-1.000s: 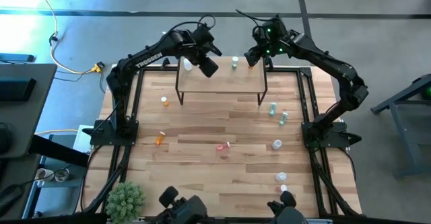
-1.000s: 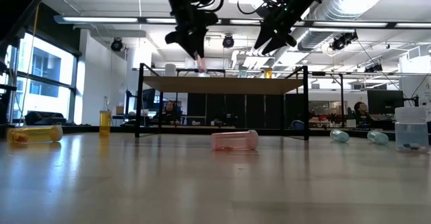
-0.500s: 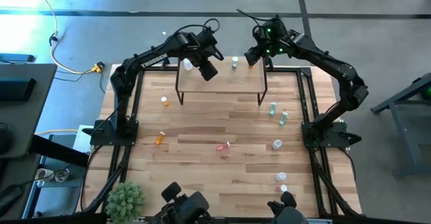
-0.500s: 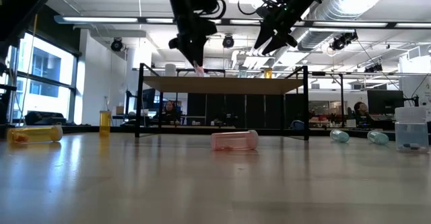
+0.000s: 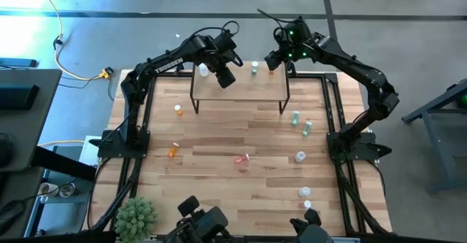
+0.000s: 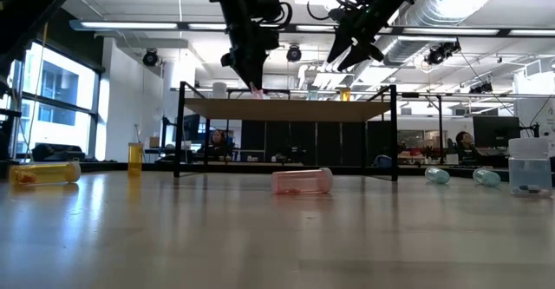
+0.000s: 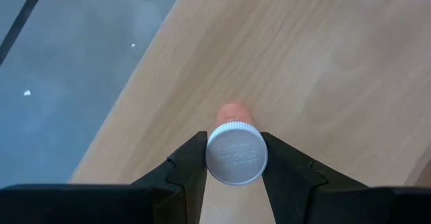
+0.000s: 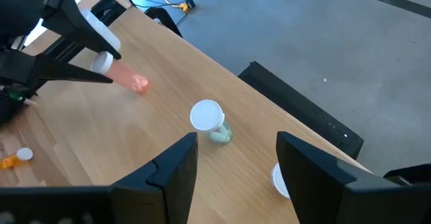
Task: Pick and place medicine bottles onto shelf by color
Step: Put the top pink pill bottle on the shelf
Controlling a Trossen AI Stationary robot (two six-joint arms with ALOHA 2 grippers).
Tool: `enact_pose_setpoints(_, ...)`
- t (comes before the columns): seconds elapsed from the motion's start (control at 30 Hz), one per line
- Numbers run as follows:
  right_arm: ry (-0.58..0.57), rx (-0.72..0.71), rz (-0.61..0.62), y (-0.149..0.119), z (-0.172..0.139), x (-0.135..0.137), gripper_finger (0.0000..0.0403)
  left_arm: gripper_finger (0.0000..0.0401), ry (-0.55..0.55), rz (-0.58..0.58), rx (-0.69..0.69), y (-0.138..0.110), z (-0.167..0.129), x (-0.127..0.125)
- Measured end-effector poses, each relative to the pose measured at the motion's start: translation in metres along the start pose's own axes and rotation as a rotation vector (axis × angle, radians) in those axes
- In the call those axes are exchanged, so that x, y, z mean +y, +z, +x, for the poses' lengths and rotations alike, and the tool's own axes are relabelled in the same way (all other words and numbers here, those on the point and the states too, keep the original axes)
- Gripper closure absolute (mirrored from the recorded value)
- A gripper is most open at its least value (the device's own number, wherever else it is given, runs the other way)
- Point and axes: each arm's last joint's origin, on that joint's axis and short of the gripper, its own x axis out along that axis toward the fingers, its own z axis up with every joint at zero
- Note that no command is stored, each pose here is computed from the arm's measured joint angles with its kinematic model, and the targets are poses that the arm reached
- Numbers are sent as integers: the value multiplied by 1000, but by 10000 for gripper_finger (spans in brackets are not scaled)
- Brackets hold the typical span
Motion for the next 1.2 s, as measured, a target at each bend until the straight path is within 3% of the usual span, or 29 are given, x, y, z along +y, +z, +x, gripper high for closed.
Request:
enact_pose_setpoints(0.47,3,1,-3,0,0,1,210,282,1,0,-12,1,0,0)
enact_pose_setpoints(1.2,3,1,-11,0,0,1,210,247,2,-3,-32,3,-1,0)
